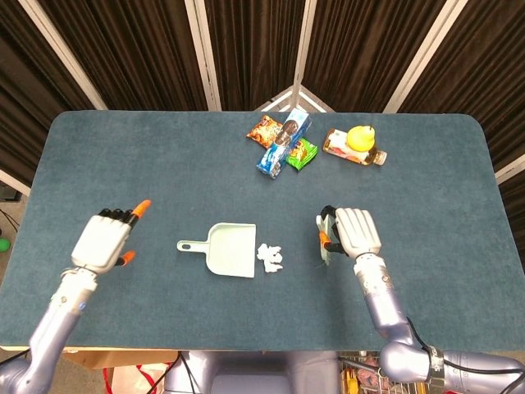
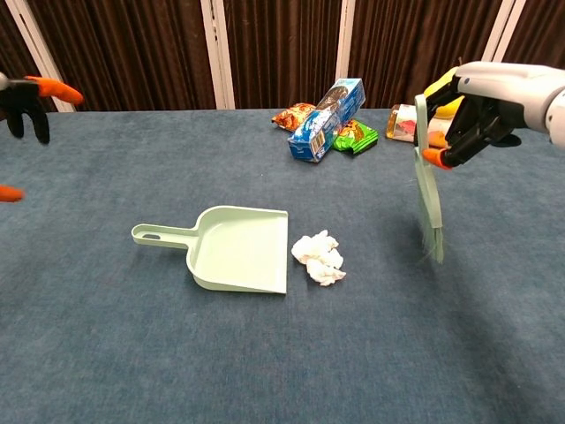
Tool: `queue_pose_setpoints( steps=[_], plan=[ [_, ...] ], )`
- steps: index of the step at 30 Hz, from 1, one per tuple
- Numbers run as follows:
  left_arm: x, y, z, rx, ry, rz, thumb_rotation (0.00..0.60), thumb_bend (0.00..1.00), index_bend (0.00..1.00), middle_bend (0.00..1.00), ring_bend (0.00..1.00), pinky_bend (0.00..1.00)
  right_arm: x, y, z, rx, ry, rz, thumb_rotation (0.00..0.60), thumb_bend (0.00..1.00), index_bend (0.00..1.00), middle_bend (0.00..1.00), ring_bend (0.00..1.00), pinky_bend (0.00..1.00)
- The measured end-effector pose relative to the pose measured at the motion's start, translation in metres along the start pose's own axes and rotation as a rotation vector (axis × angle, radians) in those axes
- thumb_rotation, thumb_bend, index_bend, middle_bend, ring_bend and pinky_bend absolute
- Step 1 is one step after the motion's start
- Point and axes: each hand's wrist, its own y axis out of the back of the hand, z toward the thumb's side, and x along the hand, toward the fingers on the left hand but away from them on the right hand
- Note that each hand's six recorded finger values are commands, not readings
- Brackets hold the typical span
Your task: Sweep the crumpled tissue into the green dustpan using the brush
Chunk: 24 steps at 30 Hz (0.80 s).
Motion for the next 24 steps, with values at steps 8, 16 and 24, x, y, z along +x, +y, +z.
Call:
queue_pose_setpoints(
  steps=[8,16,24],
  plan=[
    [0.032,-0.026,0.032,0.000,0.041,-0.140,0.600,0.27,0.45,1.00,1.00,0.97,-0.002,0.005,-0.008,-0.001,-0.015,-0.006,0.600,0.48,0.96,0.96,1.00,0.91],
    [0.052,-0.043,0.079,0.005,0.046,-0.256,0.600,0.35,0.44,1.00,1.00,0.98,-0.004,0.007,-0.017,0.003,-0.029,-0.009,0.600,0.48,0.96,0.96,1.00,0.91],
    [0.062,-0.050,0.102,0.004,0.051,-0.283,0.600,0.36,0.44,1.00,1.00,0.98,-0.005,0.011,-0.021,0.005,-0.027,-0.016,0.600,0.48,0.96,0.96,1.00,0.91]
  ],
)
